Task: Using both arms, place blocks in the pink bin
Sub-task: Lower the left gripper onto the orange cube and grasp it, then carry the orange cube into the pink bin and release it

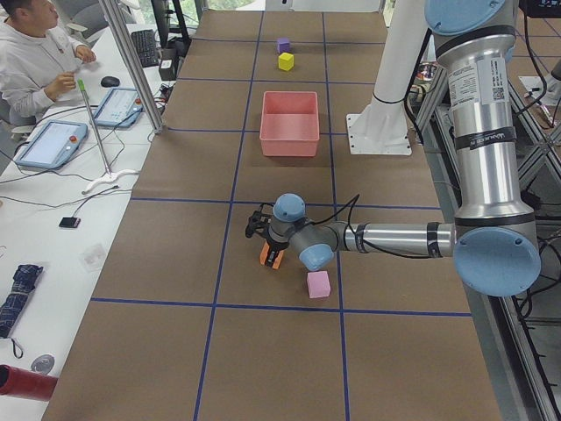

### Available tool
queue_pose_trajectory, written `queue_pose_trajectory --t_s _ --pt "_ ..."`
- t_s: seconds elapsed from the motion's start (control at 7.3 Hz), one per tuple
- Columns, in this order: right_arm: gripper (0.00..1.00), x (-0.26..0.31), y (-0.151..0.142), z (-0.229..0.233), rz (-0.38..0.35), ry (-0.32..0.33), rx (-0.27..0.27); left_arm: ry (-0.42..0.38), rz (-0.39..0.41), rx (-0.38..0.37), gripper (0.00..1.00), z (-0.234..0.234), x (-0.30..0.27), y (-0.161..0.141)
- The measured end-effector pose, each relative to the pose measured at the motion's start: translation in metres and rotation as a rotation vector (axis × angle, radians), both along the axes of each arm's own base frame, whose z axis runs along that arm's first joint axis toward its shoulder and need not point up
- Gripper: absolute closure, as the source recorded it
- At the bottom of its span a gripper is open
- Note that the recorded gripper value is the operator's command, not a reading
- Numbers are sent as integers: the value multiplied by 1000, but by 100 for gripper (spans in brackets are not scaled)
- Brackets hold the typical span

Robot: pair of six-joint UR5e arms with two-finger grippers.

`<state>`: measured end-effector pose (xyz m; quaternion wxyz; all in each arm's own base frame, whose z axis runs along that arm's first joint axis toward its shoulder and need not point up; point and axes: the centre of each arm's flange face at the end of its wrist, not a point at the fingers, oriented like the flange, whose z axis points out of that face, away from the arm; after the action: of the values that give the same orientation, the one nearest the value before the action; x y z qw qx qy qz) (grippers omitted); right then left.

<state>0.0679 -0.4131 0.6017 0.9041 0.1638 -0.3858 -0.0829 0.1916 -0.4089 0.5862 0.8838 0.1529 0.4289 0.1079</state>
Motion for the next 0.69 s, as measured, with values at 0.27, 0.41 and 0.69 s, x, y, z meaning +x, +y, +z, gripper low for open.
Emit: queue_pose_trajectory --t_s 0.27,0.41,0.69 --pt "0 -1 0 -2 -6 -18 2 20 -11 -29 76 -89 9 -9" --pt "0 -3 1 -4 -11 -47 -3 37 -33 -60 76 -142 18 -16" --pt "0 -7 -1 -14 29 -95 -47 103 -48 -132 76 -233 70 -23"
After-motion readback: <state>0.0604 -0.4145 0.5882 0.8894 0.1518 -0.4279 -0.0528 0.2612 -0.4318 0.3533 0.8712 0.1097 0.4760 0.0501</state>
